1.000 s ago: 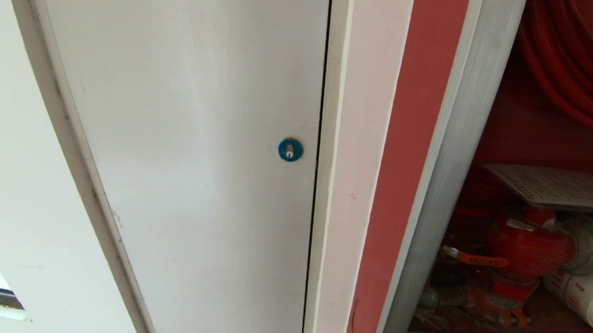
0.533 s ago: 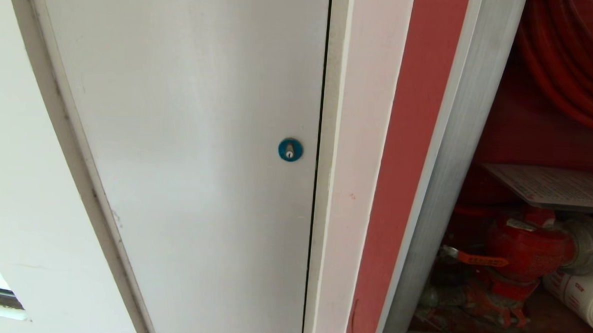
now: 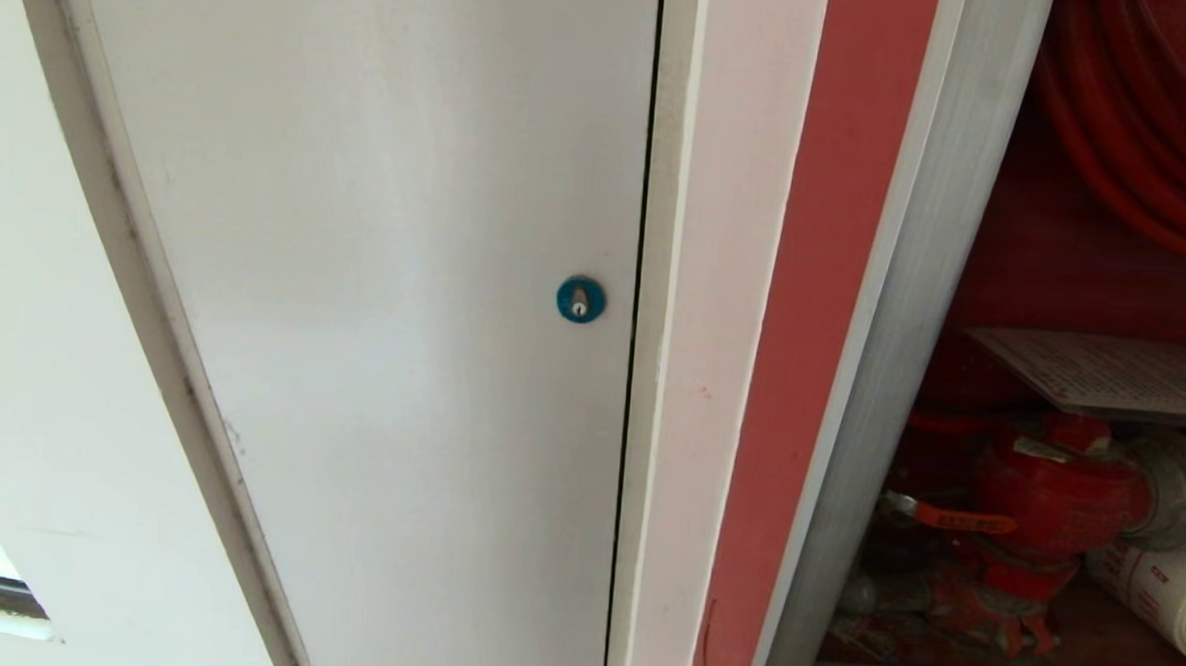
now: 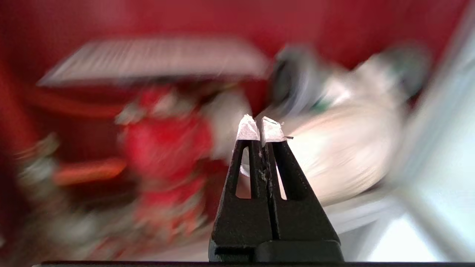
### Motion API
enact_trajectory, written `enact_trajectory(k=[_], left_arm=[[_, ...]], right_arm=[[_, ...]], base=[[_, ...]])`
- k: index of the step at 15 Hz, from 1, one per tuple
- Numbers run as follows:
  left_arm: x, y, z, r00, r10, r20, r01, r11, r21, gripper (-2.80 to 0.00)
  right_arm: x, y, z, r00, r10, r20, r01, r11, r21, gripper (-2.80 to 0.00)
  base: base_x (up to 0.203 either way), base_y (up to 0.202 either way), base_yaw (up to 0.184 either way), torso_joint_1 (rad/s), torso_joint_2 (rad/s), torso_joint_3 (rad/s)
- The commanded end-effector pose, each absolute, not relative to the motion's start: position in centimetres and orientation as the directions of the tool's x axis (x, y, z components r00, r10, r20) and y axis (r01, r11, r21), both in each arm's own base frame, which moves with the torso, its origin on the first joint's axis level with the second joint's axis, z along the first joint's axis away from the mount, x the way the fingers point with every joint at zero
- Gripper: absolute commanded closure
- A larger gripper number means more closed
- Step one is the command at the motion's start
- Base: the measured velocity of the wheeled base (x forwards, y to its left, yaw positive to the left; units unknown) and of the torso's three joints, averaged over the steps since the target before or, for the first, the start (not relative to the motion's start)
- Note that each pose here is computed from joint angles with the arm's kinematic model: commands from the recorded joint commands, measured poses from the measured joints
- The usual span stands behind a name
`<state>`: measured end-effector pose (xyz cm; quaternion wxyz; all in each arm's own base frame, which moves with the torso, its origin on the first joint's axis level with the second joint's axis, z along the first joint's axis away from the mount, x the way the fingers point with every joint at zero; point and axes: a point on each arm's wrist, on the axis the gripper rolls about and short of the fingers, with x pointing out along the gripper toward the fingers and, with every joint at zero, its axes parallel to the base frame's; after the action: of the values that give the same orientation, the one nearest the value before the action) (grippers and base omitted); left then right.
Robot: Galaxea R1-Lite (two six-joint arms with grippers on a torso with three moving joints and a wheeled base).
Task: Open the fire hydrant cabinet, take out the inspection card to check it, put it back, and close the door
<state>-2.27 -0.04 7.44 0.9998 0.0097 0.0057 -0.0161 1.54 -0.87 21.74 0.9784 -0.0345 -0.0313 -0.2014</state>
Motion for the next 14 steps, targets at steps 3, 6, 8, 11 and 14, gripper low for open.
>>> enact_trajectory(k=[3, 6, 8, 11, 14], left_arm=[[-2.3, 0.0, 7.4, 0.999, -0.032, -0.012, 0.032, 0.999, 0.020, 0.00], [-2.3, 0.0, 7.4, 0.999, -0.032, -0.012, 0.032, 0.999, 0.020, 0.00], [-2.3, 0.0, 7.4, 0.999, -0.032, -0.012, 0.032, 0.999, 0.020, 0.00], [-2.3, 0.0, 7.4, 0.999, -0.032, -0.012, 0.032, 0.999, 0.020, 0.00], [-2.3, 0.0, 7.4, 0.999, -0.032, -0.012, 0.032, 0.999, 0.020, 0.00]], right_arm=[[4.1, -1.0, 24.9, 0.897, -0.440, 0.044, 0.434, 0.858, -0.276, 0.00], [4.1, -1.0, 26.9, 0.891, -0.440, -0.110, 0.370, 0.845, -0.386, 0.00], [3.4, -1.0, 29.0, 0.868, -0.441, -0.228, 0.312, 0.842, -0.440, 0.00], [5.3, -1.4, 31.6, 0.754, -0.550, -0.358, 0.317, 0.783, -0.535, 0.00], [9.2, -2.6, 32.6, 0.586, -0.755, -0.295, 0.483, 0.618, -0.621, 0.00]], base=[[0.000, 0.000, 0.000, 0.000, 0.00, 0.000], [0.000, 0.000, 0.000, 0.000, 0.00, 0.000], [0.000, 0.000, 0.000, 0.000, 0.00, 0.000], [0.000, 0.000, 0.000, 0.000, 0.00, 0.000], [0.000, 0.000, 0.000, 0.000, 0.00, 0.000]])
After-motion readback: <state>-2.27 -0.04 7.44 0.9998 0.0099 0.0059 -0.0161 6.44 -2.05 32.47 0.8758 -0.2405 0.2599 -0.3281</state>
